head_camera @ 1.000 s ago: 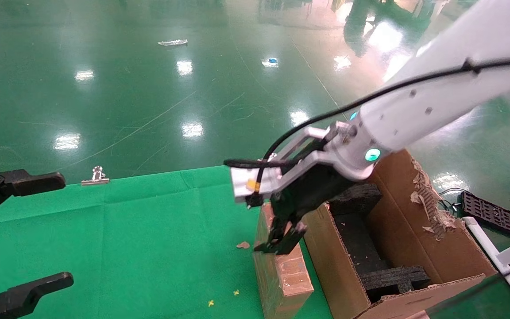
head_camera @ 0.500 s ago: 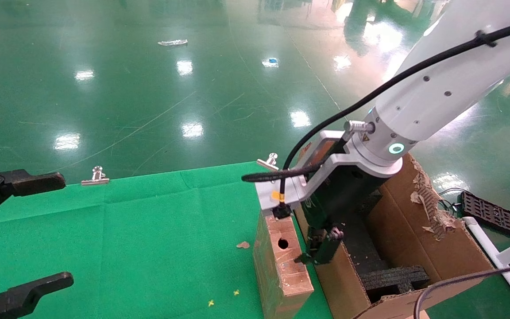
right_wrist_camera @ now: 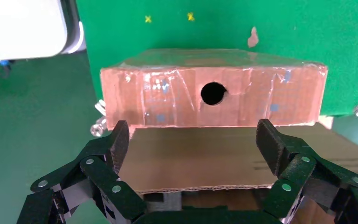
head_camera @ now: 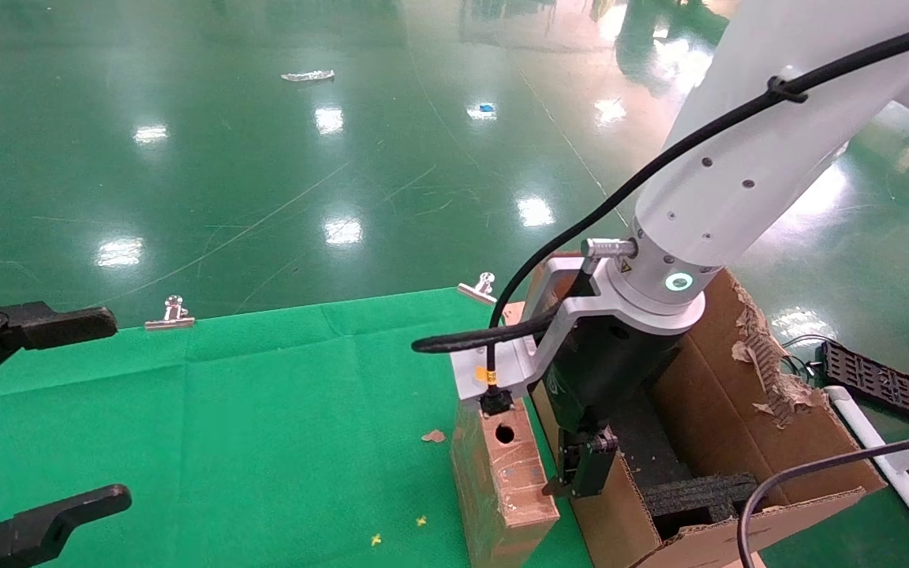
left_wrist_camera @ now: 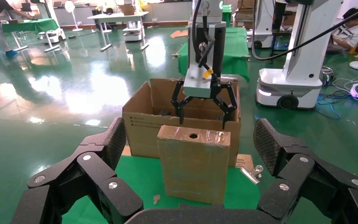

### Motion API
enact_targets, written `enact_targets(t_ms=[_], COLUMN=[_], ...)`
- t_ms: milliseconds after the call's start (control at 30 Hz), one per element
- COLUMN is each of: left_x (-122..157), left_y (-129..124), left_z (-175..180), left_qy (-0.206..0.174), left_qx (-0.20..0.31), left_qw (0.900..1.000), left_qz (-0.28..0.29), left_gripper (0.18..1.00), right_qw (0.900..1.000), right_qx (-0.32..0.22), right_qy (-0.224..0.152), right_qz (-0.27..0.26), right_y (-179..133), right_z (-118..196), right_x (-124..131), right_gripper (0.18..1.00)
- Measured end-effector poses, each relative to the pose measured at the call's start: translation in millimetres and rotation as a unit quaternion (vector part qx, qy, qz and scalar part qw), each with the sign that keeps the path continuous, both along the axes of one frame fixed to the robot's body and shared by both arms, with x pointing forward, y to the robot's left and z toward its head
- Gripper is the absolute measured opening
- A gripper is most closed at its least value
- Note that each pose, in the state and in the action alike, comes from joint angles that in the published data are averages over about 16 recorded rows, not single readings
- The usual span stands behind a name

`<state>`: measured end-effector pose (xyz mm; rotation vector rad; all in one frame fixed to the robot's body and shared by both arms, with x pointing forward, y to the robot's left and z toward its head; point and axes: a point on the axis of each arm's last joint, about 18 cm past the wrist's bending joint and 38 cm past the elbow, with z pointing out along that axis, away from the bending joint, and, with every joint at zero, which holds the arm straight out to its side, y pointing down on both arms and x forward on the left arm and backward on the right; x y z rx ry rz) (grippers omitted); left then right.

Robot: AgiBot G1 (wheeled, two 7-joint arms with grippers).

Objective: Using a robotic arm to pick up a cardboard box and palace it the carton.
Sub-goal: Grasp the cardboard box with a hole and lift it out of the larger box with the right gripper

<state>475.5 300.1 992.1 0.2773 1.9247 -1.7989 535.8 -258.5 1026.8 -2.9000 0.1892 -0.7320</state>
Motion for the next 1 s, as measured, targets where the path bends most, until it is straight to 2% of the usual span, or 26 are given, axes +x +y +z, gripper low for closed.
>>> enact_targets(t_ms=[133,233,433,533,633,800,1000], left_x=[0.0,0.0,0.0,0.0,0.0,0.0,0.0], left_y=[0.0,0.0,0.0,0.0,0.0,0.0,0.0], left_z=[0.0,0.0,0.0,0.0,0.0,0.0,0.0], left_qy=[0.000,0.000,0.000,0.000,0.000,0.000,0.000], left_qx=[0.000,0.000,0.000,0.000,0.000,0.000,0.000], left_qw=[1.0000,1.0000,1.0000,1.0000,1.0000,1.0000,1.0000], left_qz=[0.000,0.000,0.000,0.000,0.000,0.000,0.000], left_gripper=[1.001,1.001,1.001,1.001,1.001,1.001,1.001], right_qw=[0.996,0.986,0.950,0.933,0.921,0.910,0.905], right_qx=[0.051,0.103,0.194,0.223,0.240,0.246,0.241], right_qy=[0.009,0.023,0.065,0.086,0.101,0.111,0.116], right_qz=[-0.070,-0.128,-0.236,-0.269,-0.291,-0.316,-0.331], right_y=[-2.7,-5.7,-12.6,-14.7,-16.6,-18.4,-17.1], right_z=[0.9,0.9,-4.0,-7.6,-11.6,-19.0,-28.5], right_x=[2.6,5.3,13.1,16.9,21.1,27.4,32.3], right_gripper=[1.000,1.000,1.000,1.000,1.000,1.000,1.000])
